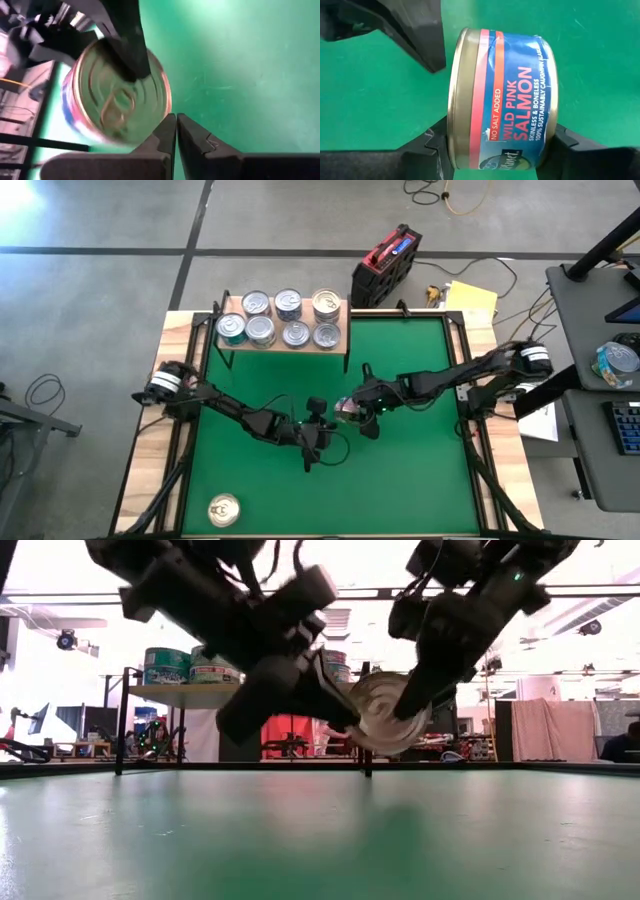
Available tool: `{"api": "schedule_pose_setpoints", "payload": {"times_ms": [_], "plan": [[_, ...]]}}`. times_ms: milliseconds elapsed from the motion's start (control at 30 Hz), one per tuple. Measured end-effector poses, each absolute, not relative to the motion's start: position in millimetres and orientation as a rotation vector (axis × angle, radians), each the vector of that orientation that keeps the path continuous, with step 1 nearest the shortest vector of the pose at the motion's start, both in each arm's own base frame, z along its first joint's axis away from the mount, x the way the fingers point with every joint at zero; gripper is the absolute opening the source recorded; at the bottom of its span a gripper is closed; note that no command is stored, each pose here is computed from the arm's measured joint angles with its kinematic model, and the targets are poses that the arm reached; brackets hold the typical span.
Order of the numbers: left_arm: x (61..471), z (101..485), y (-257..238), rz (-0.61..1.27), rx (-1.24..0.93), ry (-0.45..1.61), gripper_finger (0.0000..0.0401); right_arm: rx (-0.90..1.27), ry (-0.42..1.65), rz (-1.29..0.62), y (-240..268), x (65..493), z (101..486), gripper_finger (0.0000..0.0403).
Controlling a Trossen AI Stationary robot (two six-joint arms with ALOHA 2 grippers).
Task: Stack canned seafood by type on shelf
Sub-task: Stack the center blue tuna can on top of the blue tuna can on the shelf
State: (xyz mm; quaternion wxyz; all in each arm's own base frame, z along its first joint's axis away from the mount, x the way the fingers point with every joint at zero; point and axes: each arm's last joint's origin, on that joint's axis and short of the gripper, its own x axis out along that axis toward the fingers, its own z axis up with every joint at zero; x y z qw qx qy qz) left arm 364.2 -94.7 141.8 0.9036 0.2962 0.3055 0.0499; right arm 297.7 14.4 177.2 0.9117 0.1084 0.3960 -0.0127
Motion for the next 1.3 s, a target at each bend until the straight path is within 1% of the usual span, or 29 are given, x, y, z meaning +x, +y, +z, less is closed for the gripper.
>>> {"api": "schedule_pose_setpoints", "payload": {"times_ms": [200, 300, 467, 533, 667, 800, 967, 1133, 1300], "plan": [[351, 156, -102, 0.128, 0.665, 0.643, 0.0, 0.407, 0.783, -0.066, 7, 275, 214, 0.0183], [342, 164, -102, 0.128, 0.679, 0.623, 0.0, 0.43, 0.696, -0.078, 0, 267, 235, 0.0183], [314, 185, -92, 0.142, 0.663, 0.577, 0.0, 0.547, 0.547, -0.133, -18, 263, 269, 0.0183], [302, 196, -88, 0.151, 0.648, 0.544, 0.0, 0.575, 0.506, -0.149, -28, 265, 280, 0.0183], [277, 216, -79, 0.175, 0.622, 0.475, 0.0, 0.632, 0.446, -0.108, -53, 271, 302, 0.0183], [252, 231, -69, 0.256, 0.631, 0.425, 0.0, 0.697, 0.408, -0.079, -83, 280, 319, 0.0183], [227, 240, -57, 0.378, 0.619, 0.386, 0.0, 0.786, 0.358, -0.031, -123, 294, 339, 0.0183], [215, 241, -53, 0.386, 0.601, 0.363, 0.0, 0.848, 0.333, 0.006, -164, 308, 348, 0.0183], [213, 241, -53, 0.387, 0.595, 0.358, 0.0, 0.897, 0.313, 0.018, -201, 315, 350, 0.0183]]}}
